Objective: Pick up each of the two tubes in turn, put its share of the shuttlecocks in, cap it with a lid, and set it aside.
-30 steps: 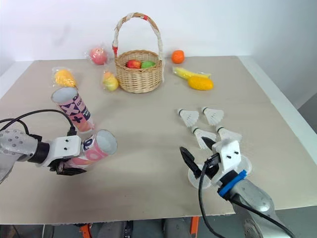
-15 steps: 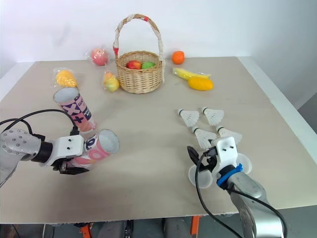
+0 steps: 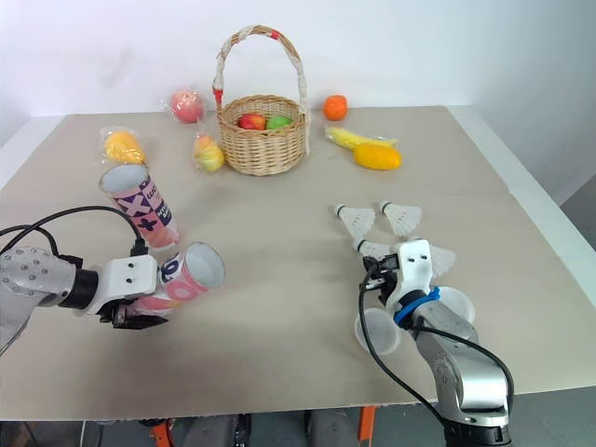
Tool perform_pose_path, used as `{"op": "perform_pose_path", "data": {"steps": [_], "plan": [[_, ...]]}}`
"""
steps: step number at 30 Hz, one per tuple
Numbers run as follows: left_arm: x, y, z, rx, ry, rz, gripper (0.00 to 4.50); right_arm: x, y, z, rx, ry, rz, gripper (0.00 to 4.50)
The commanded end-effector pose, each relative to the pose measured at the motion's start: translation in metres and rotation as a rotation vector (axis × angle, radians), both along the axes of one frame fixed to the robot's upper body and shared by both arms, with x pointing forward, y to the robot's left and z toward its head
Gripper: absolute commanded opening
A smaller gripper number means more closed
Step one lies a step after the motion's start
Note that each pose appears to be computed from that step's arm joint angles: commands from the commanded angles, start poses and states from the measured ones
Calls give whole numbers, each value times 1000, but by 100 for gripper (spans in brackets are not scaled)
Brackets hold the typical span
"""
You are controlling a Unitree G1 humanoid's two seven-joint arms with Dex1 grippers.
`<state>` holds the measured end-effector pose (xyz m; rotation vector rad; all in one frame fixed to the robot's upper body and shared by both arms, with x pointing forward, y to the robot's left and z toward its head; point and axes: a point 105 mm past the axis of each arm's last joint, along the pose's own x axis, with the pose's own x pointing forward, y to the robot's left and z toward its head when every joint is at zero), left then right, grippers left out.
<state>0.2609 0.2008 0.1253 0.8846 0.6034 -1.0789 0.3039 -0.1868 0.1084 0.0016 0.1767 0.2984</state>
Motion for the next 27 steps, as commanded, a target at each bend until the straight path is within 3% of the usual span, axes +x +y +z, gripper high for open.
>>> {"op": "perform_pose_path", "data": {"steps": [1, 7, 12, 15, 22, 27], "plan": [[-4, -4, -6, -8, 25, -10, 318, -1, -8, 17, 19, -56, -21, 11], [-3, -4, -5, -7, 22, -11, 318, -23, 6, 42, 17, -103, 159, 11], [-1, -5, -5, -8, 20, -14, 318, -46, 47, 75, 69, -148, 509, 11], [1, -6, -3, -8, 16, -18, 318, -65, 86, 103, 5, -198, 863, 11], [4, -8, -2, -7, 14, -32, 318, -59, 128, 96, -184, -236, 1190, 11], [2, -8, 0, -7, 11, -27, 318, -39, 163, 85, -276, -321, 1252, 11]]}}
